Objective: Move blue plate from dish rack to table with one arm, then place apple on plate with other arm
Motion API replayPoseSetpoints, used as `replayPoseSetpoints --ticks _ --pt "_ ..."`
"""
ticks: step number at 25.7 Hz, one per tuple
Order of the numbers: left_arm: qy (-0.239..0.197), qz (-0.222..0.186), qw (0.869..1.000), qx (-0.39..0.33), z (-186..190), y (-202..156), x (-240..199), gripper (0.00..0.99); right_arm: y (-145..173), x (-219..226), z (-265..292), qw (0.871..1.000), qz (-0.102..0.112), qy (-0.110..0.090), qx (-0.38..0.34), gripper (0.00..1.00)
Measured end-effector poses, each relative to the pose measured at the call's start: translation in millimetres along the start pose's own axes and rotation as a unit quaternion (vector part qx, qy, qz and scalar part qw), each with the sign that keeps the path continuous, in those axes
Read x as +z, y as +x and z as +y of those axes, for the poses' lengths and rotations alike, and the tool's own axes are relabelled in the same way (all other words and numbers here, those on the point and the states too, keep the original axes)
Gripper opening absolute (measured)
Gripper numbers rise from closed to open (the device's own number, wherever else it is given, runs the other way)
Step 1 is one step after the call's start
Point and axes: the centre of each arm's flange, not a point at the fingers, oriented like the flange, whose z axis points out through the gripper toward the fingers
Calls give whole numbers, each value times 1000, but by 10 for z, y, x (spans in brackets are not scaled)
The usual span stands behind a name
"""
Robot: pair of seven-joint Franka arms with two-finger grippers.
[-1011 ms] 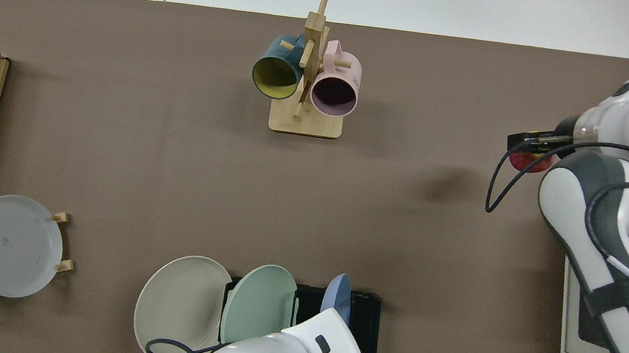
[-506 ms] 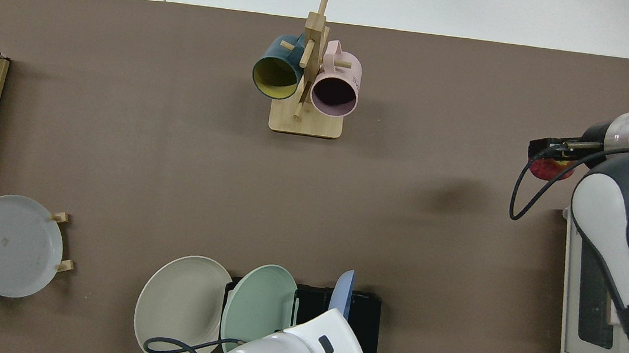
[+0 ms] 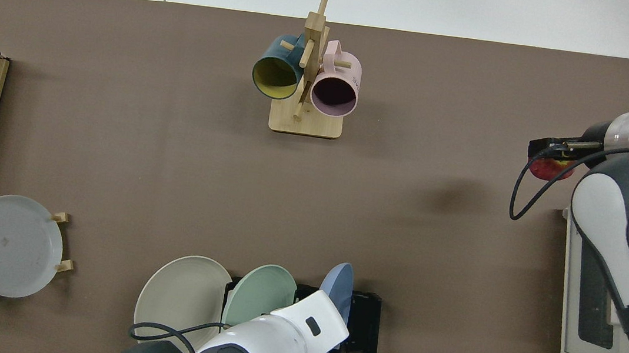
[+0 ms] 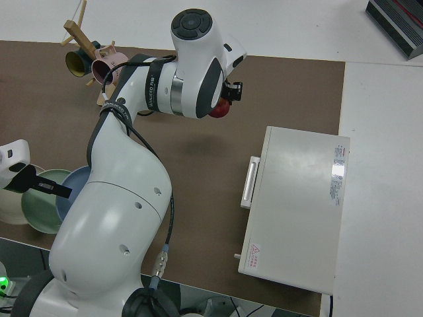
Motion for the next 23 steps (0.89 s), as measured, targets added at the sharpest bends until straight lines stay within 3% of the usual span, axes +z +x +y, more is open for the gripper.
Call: replayPoseSetpoints --ticks 3,14,23 --pt "13 -3 1000 0 -36 57 -113 48 0 0 0 1000 0 0 0 696" --pt "21 5 1000 -1 -23 140 -315 48 0 0 0 1000 0 0 0 696" --pt "12 18 999 -29 -316 409 -505 44 5 1 -42 1000 1 1 -3 696"
